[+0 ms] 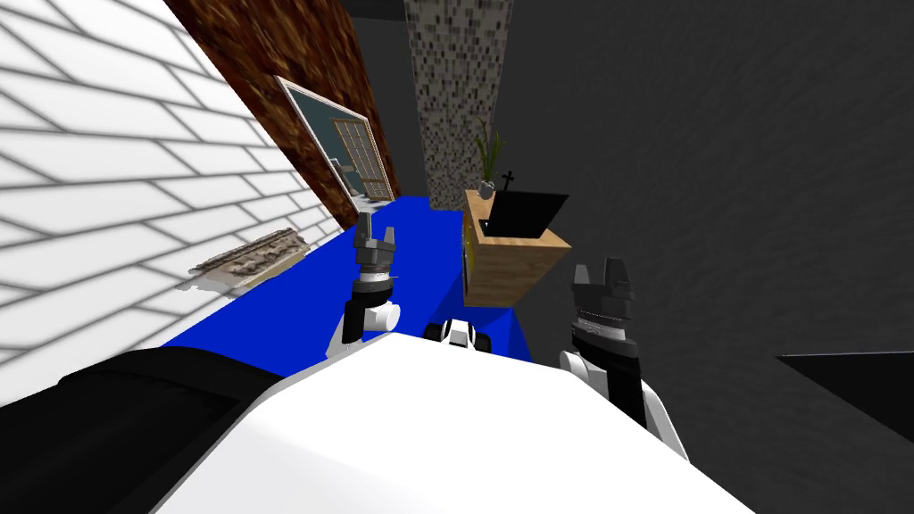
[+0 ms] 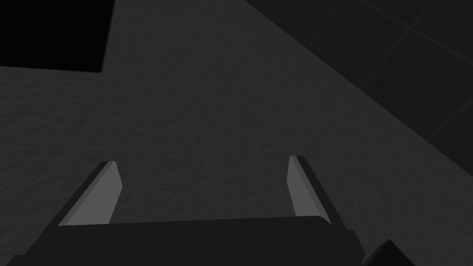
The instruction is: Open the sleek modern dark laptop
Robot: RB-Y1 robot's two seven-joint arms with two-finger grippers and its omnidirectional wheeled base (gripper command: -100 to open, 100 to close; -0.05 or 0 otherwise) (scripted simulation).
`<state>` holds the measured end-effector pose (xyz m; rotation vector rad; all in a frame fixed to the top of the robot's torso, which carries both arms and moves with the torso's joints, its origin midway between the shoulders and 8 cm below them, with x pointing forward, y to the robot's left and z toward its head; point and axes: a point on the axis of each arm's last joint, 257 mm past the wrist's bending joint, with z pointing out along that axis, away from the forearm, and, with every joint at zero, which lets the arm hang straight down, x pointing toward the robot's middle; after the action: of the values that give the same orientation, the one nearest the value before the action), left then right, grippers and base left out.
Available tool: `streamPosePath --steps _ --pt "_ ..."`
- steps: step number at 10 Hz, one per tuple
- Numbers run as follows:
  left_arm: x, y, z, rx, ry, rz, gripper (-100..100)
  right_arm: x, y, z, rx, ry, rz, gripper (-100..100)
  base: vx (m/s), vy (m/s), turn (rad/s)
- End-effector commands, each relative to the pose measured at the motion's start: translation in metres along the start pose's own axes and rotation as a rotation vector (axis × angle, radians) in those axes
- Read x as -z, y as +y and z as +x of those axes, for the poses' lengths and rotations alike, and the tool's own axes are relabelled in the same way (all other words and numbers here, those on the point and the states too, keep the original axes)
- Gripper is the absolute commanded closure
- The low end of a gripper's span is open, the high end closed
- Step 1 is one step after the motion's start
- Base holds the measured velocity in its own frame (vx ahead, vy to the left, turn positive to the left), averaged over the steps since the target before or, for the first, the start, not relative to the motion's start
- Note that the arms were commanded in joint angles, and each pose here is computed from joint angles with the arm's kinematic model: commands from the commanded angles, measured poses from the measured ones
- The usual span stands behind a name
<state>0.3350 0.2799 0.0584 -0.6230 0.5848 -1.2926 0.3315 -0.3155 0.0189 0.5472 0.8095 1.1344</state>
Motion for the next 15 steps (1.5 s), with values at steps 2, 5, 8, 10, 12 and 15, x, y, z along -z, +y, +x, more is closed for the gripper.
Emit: streamPosePath --steps 2,5,8,10,12,15 --pt "0.0 0.0 0.0 0.0 0.0 0.0 0 -0.002 0.024 -0.014 0.262 0.089 -0.041 -100 0.135 0.172 -0.016" --pt "0.0 0.0 0.0 0.0 0.0 0.0 0 -0.003 0.042 -0.018 0.479 0.167 -0.079 -100 0.126 0.178 -0.02" --pt "0.0 0.0 0.0 0.0 0.0 0.0 0 -0.004 0.053 -0.023 0.634 0.217 -0.107 -100 0.087 0.114 -0.011" --pt "0.0 0.0 0.0 0.0 0.0 0.0 0 -0.005 0.061 -0.022 0.768 0.27 -0.133 -100 0.123 0.165 -0.031" --pt "0.0 0.0 0.0 0.0 0.0 0.0 0 -0.006 0.066 -0.022 0.891 0.319 -0.156 -100 0.137 0.13 -0.029" --pt "0.0 0.0 0.0 0.0 0.0 0.0 0 -0.007 0.067 -0.022 1.063 0.388 -0.181 -100 0.119 0.118 -0.046"
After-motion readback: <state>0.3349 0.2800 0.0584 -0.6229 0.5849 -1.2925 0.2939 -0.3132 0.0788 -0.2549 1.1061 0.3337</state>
